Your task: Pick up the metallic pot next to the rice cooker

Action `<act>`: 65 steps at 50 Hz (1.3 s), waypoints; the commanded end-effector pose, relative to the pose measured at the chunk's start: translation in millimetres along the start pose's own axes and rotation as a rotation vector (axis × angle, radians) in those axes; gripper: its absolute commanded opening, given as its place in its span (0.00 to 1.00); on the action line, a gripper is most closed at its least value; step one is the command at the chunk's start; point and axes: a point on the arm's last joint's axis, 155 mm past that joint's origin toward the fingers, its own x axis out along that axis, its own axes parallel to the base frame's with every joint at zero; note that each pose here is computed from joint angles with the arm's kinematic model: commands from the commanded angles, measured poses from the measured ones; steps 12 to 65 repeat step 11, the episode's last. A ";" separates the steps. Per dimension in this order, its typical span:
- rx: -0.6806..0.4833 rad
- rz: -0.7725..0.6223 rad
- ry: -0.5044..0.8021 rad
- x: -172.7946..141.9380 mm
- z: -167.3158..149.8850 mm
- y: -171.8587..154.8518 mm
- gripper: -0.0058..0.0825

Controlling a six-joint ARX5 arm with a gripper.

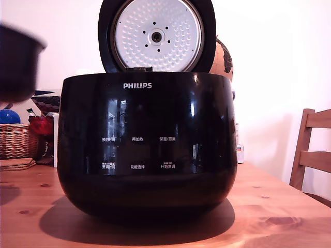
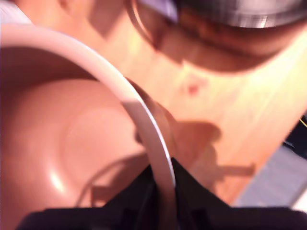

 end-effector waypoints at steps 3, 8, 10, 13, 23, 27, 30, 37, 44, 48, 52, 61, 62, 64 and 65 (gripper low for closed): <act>0.005 0.055 -0.065 -19.2 11.3 6.9 0.04; 0.010 0.057 -0.074 -21.1 14.2 6.0 0.04; 0.010 0.056 -0.074 -21.1 14.2 5.8 0.04; 0.010 0.056 -0.074 -21.1 14.2 5.8 0.04; 0.010 0.056 -0.074 -21.1 14.2 5.8 0.04; 0.010 0.056 -0.074 -21.1 14.2 5.8 0.04; 0.010 0.056 -0.074 -21.1 14.2 5.8 0.04; 0.010 0.056 -0.074 -21.1 14.2 5.8 0.04; 0.010 0.056 -0.074 -21.1 14.2 5.8 0.04; 0.010 0.056 -0.074 -21.1 14.2 5.8 0.04; 0.010 0.056 -0.074 -21.1 14.2 5.8 0.04; 0.010 0.056 -0.074 -21.1 14.2 5.8 0.04; 0.010 0.056 -0.074 -21.1 14.2 5.8 0.04; 0.010 0.056 -0.074 -21.1 14.2 5.8 0.04; 0.010 0.056 -0.074 -21.1 14.2 5.8 0.04</act>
